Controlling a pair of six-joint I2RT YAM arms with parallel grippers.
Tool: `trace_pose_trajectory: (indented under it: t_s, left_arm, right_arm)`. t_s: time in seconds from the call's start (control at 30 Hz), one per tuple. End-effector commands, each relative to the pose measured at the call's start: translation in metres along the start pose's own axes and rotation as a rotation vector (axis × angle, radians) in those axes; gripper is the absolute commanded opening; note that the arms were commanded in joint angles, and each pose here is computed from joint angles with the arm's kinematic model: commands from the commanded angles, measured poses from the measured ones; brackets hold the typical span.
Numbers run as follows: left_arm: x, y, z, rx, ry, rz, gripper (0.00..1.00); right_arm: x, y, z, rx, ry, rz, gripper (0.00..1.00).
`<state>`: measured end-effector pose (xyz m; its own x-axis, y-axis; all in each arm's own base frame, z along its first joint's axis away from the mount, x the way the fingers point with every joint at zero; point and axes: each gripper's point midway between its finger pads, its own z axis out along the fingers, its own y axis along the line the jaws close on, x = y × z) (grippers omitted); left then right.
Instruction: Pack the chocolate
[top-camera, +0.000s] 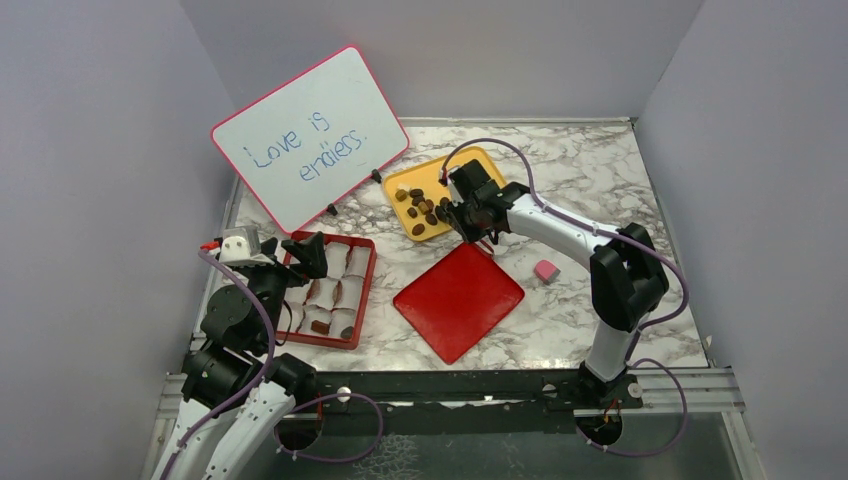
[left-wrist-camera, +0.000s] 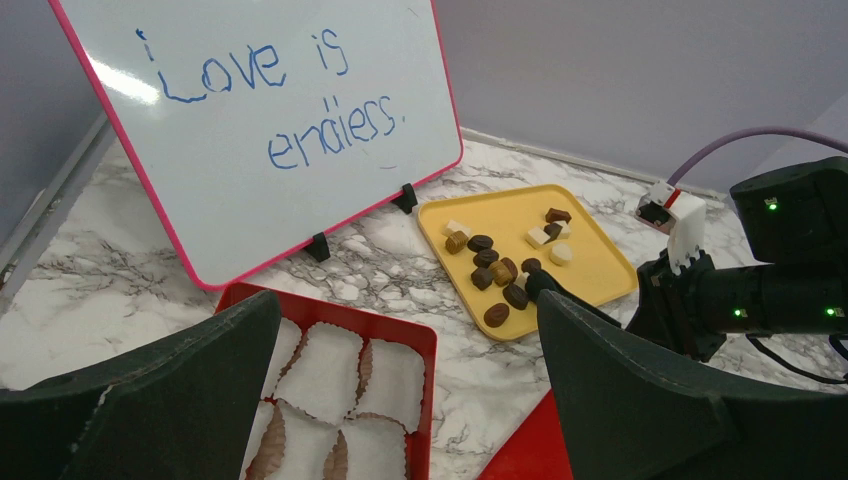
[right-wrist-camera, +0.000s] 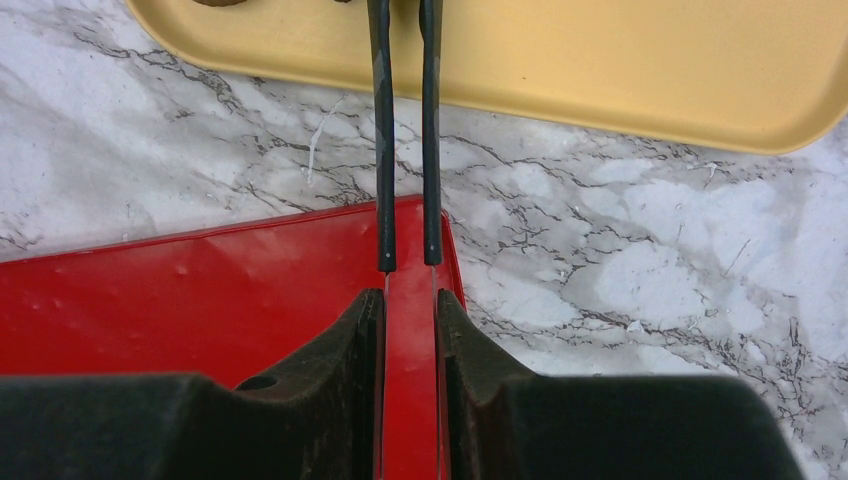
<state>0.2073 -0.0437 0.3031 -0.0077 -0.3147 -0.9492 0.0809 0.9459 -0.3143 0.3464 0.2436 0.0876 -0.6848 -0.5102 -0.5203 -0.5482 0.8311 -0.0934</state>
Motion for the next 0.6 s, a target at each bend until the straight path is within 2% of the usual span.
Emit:
trace_pose_trajectory:
  t_s: [0.0, 0.57]
  left_arm:
    - [-0.001, -0.001, 0.000, 0.008, -0.007, 0.008, 0.99]
    - [0.003, -0.002, 0.004, 0.008, 0.008, 0.010, 0.99]
  right_arm:
    - [-0.018, 0.000, -0.013, -0.018, -0.066, 0.014, 0.21]
    - [-0.014, 0.009, -0.043, -0.080, -0.119, 0.057, 0.19]
